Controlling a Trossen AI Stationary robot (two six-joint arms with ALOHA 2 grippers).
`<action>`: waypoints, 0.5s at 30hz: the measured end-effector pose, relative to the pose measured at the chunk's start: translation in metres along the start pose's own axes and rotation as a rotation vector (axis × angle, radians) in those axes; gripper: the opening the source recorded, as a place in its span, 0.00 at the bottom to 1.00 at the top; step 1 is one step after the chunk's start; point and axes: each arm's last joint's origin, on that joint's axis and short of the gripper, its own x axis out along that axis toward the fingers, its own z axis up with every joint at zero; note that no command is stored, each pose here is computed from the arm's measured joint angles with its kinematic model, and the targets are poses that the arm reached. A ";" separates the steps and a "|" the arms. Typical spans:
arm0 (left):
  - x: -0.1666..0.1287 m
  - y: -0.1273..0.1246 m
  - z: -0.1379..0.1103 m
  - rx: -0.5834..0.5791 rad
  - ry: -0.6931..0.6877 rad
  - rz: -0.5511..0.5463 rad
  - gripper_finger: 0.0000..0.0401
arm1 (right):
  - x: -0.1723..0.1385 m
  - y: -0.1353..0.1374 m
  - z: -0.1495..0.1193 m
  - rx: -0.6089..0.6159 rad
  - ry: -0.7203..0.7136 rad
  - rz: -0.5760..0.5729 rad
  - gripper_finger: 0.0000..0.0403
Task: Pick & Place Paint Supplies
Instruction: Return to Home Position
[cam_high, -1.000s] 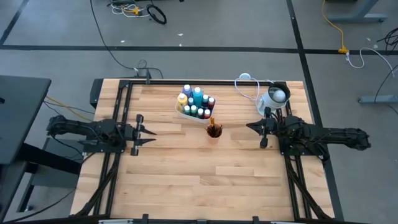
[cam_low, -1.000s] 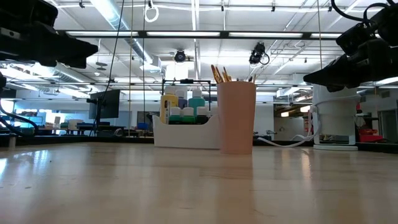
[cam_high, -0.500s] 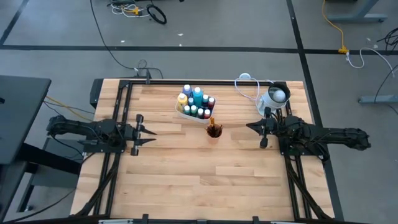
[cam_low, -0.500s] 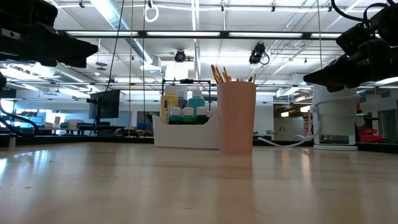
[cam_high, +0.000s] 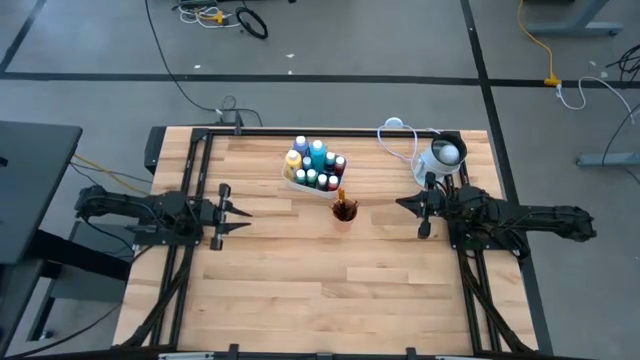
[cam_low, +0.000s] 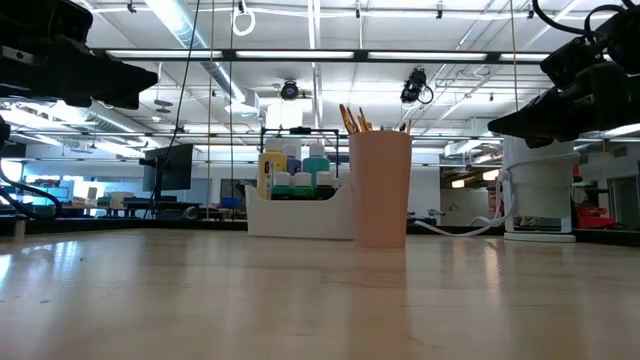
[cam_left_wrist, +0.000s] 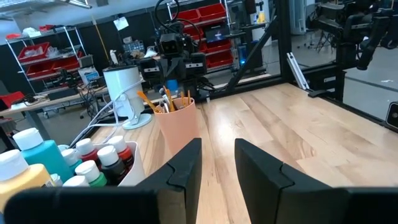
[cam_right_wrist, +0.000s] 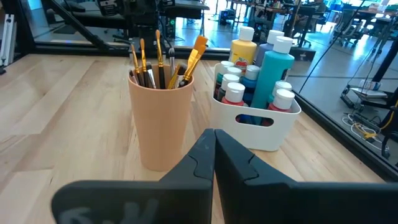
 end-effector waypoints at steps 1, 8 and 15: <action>0.000 0.000 0.000 0.002 0.000 0.000 0.26 | 0.000 0.000 0.000 0.000 0.000 0.000 0.02; 0.000 0.000 0.000 -0.001 0.000 0.000 0.26 | 0.000 0.000 0.000 0.000 0.000 0.000 0.02; 0.000 0.000 0.000 -0.006 0.000 0.000 0.26 | 0.000 0.000 0.000 0.000 0.000 -0.001 0.02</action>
